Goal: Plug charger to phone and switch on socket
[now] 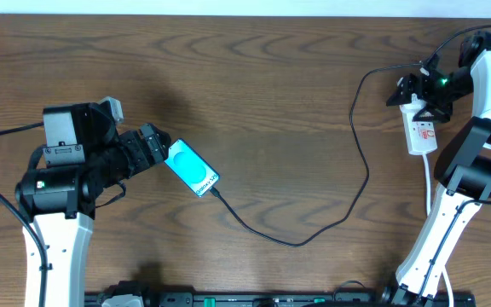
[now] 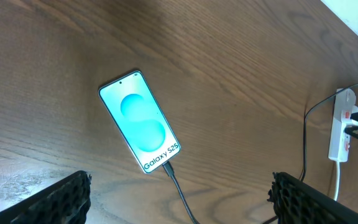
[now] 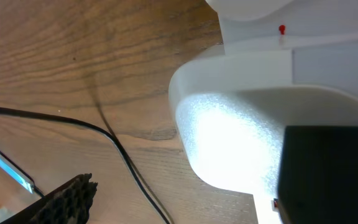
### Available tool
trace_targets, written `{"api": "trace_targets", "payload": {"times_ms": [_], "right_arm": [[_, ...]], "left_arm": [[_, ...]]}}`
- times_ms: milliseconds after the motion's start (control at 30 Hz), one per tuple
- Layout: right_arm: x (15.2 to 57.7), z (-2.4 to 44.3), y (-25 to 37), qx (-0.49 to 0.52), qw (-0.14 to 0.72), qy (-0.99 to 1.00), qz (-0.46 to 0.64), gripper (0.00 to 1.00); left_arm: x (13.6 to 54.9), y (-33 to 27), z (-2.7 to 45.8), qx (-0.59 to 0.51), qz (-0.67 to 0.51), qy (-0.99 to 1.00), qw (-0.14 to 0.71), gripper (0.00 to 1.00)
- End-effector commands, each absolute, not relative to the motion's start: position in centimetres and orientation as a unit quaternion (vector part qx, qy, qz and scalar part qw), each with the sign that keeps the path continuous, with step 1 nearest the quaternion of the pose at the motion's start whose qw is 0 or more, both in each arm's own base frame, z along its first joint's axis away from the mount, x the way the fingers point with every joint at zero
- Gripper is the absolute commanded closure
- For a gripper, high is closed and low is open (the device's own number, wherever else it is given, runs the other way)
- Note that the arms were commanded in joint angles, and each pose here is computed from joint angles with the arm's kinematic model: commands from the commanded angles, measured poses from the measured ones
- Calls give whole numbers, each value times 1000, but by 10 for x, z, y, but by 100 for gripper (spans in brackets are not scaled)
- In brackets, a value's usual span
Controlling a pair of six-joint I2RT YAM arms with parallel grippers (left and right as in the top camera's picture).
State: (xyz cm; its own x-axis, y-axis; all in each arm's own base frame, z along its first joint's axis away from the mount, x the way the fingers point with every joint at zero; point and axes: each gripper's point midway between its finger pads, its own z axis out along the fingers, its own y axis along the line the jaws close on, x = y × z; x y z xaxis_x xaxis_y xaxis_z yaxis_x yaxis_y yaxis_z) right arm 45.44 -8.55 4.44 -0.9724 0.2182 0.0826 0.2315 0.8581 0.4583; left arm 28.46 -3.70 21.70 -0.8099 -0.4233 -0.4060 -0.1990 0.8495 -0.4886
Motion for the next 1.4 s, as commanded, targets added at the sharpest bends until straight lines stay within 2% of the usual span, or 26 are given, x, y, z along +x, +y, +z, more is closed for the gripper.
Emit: {"api": "trace_targets", "payload": {"times_ms": [0, 33, 233, 367, 467, 633, 800, 1000, 1200, 1367], "right_arm": [[449, 14, -74, -115, 45, -959, -253, 6], [448, 15, -76, -118, 46, -959, -254, 1], [443, 24, -81, -126, 52, -957, -256, 1], [446, 50, -87, -125, 24, -960, -250, 1], [448, 81, -90, -120, -11, -963, -241, 1], [442, 168, -97, -109, -99, -970, -192, 1], [410, 273, -86, -88, -207, -962, -155, 1], [350, 358, -83, -109, -297, -945, -80, 1], [282, 400, -75, -126, -334, -934, -24, 1], [272, 409, -71, -131, -347, -928, -23, 1]], "left_arm": [[284, -34, 212, -172, -209, 929, 253, 8], [284, -34, 212, -172, -209, 929, 253, 8], [284, -33, 212, -173, -206, 929, 254, 7], [284, -33, 212, -173, -206, 929, 254, 8], [284, -33, 212, -173, -206, 929, 254, 7], [284, -33, 212, -173, -206, 929, 254, 8], [285, -33, 213, -173, -207, 928, 257, 8], [289, -32, 216, -171, -208, 925, 267, 8], [294, -32, 239, -166, -215, 909, 317, 7], [284, -29, 263, -158, -209, 894, 364, 8]]}}
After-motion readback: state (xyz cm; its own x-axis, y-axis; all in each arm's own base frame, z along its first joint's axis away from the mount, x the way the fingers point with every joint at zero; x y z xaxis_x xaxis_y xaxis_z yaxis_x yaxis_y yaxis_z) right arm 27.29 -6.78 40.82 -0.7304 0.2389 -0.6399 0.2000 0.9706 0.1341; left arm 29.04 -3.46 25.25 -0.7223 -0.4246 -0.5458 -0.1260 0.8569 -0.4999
